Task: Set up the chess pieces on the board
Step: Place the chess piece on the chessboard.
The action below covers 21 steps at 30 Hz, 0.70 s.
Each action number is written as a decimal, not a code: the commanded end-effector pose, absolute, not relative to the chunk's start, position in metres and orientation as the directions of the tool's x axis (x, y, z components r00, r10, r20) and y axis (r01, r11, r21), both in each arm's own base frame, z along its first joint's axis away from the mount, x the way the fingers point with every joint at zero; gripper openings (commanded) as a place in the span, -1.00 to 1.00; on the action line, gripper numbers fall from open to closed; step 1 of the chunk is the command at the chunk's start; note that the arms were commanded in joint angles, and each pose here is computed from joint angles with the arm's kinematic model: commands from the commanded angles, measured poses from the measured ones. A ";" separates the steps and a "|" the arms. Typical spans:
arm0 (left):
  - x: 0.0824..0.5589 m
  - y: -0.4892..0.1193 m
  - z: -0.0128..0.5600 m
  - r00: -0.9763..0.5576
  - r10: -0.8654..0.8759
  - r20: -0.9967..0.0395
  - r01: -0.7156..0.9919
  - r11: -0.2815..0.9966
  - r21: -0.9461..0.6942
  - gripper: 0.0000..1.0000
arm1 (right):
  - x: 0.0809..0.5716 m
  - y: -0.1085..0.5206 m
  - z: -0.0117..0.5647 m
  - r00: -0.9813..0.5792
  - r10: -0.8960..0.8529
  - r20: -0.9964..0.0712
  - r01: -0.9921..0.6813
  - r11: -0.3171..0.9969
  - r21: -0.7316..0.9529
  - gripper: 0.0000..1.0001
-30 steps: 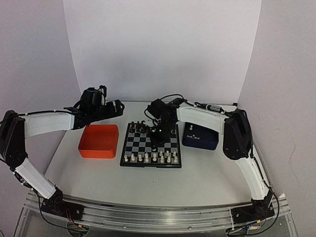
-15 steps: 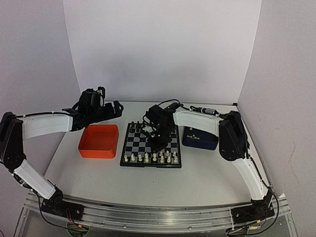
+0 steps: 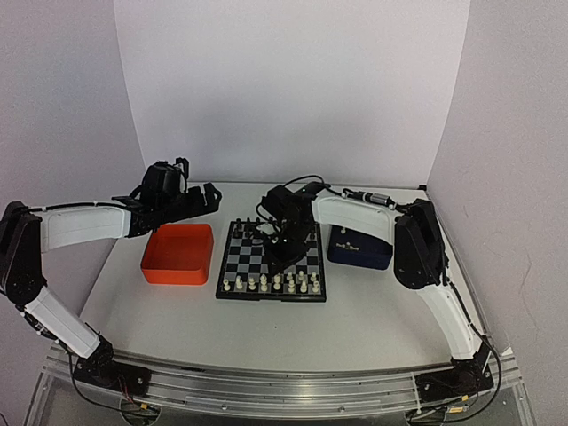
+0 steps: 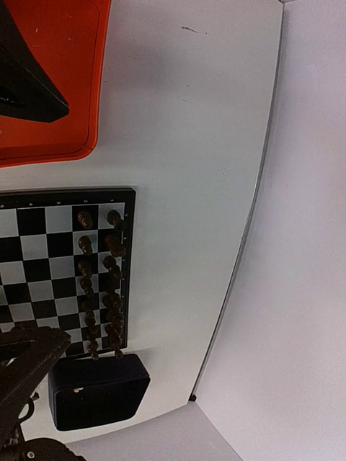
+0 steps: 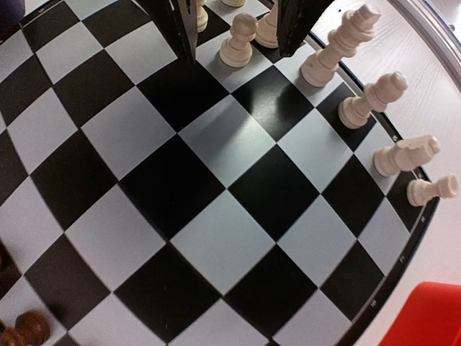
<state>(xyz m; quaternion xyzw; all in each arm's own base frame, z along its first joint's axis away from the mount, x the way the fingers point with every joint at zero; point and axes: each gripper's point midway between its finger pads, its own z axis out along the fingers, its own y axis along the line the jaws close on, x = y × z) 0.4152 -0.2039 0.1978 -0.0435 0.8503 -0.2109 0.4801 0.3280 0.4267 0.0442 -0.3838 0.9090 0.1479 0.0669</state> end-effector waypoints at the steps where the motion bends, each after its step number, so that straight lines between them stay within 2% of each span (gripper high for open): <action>1: 0.417 -0.204 0.221 -0.488 -0.309 -0.816 0.153 0.891 -0.428 0.99 | 0.345 0.441 0.103 -0.673 -0.639 -0.374 -0.730 0.657 0.191 -0.24; 4: 0.419 -0.205 0.223 -0.481 -0.308 -0.821 0.160 0.890 -0.428 0.99 | 0.360 0.436 0.129 -0.651 -0.620 -0.438 -0.726 0.677 0.121 -0.17; 7: 0.421 -0.206 0.225 -0.474 -0.307 -0.825 0.164 0.890 -0.425 0.99 | 0.377 0.419 0.151 -0.642 -0.596 -0.482 -0.693 0.720 0.033 0.01; 11: 0.425 -0.207 0.223 -0.473 -0.304 -0.827 0.159 0.894 -0.420 0.99 | 0.412 0.372 0.171 -0.688 -0.510 -0.516 -0.570 0.820 -0.050 0.26; 17: 0.433 -0.209 0.223 -0.472 -0.299 -0.830 0.147 0.901 -0.408 0.99 | 0.461 0.265 0.156 -0.835 -0.269 -0.480 -0.302 0.953 -0.010 0.37; 21: 0.438 -0.208 0.222 -0.469 -0.298 -0.832 0.130 0.908 -0.399 0.99 | 0.480 0.225 0.128 -0.878 -0.216 -0.428 -0.243 0.970 0.008 0.36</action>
